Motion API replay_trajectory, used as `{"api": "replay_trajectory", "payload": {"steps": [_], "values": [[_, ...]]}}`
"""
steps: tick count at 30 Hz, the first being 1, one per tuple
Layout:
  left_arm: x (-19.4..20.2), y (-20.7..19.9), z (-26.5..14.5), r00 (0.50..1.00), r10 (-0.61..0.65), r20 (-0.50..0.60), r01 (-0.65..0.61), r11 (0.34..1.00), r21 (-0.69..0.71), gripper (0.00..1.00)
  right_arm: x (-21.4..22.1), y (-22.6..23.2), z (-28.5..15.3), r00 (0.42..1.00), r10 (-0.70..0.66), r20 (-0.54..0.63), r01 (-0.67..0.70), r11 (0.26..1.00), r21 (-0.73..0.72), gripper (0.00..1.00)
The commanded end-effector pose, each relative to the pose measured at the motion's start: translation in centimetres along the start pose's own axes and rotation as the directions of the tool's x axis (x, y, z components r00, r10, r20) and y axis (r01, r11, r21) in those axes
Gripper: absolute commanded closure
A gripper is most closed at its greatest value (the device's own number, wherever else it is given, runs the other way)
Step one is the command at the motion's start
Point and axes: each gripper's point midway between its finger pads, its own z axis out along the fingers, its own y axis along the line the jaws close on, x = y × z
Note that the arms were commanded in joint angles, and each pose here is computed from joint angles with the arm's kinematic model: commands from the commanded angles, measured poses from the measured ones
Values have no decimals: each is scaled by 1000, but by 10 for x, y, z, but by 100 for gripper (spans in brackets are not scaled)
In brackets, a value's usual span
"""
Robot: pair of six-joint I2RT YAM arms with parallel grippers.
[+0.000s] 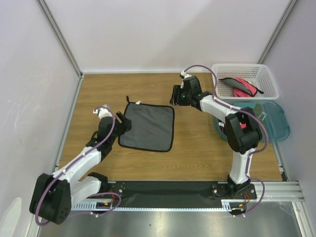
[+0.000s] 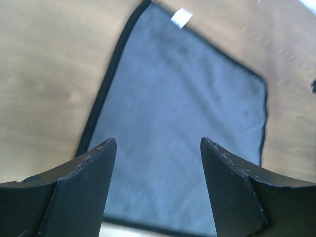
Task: Fold and stack the towels
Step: Fold the towel
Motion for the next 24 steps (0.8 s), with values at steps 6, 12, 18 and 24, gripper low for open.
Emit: {"api": "replay_trajectory", "payload": {"steps": [6,12,18,24], "values": [[48,51,-26,992,-72,-102,55,985,-161,28,12,5,23,999,-18,-42,17,1000,-16,46],[71,68,-35,982,-137,-131,109,974,-201,30,27,6,15,998,-18,-65,17,1000,-4,46],[71,78,-37,982,-161,-97,135,964,-227,34,33,8,14,997,-17,-76,16,1000,-13,47],[66,84,-33,981,-182,-72,160,957,-240,39,37,11,14,996,-12,-88,10,1000,-28,49]]}}
